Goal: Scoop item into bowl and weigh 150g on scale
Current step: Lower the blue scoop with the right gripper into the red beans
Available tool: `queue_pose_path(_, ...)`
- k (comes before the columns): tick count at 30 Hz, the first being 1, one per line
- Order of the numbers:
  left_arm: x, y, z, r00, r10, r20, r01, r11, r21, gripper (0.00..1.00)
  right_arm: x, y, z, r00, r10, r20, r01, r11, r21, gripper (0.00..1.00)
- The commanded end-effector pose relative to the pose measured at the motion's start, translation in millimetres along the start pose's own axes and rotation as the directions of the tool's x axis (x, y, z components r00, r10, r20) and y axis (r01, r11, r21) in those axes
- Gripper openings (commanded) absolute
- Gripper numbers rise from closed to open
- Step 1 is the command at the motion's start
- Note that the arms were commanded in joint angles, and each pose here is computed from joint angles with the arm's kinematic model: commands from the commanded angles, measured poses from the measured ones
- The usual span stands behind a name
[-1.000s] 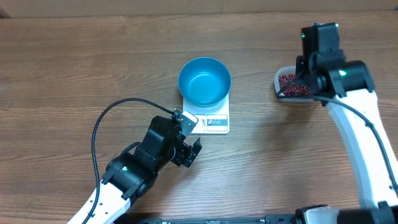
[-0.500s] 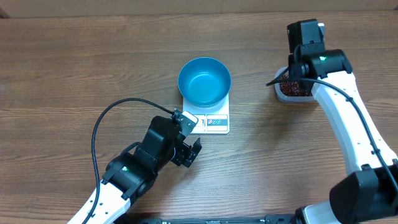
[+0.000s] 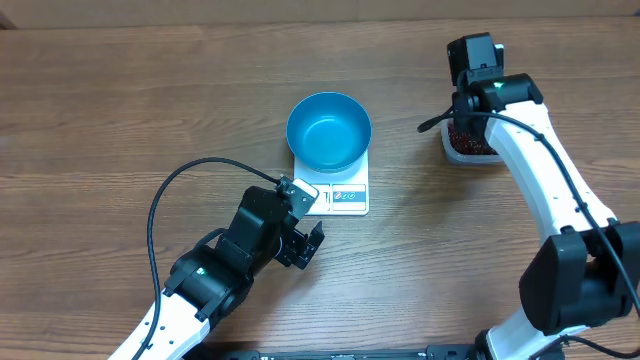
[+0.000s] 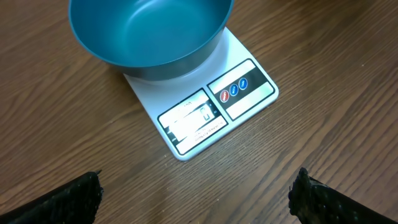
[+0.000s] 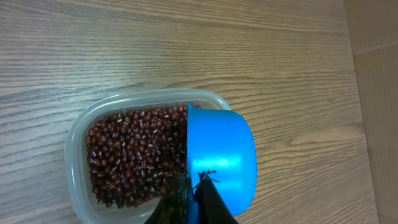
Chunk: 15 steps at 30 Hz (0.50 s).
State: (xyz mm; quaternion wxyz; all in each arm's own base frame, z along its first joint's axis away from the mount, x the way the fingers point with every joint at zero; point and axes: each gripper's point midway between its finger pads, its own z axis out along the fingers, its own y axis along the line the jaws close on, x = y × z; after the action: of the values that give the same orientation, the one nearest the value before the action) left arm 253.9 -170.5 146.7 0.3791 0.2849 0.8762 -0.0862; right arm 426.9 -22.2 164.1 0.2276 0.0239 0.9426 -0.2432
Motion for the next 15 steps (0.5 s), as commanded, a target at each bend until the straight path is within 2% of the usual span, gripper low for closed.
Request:
queue_pose_path(1,0,1,-2,1.0,-0.01,0.008,0.01,1.0,0.001,1.0,-13,-6,-4,0.999,0.028,0.032,-0.028,1.0,0.002,0.04)
queue_pose_path(15,0,1,-2,1.0,-0.01,0.008,0.01,1.0,0.001,1.0,-6,-13,17,0.999,0.033,-0.017,-0.033,0.999,-0.007,0.04)
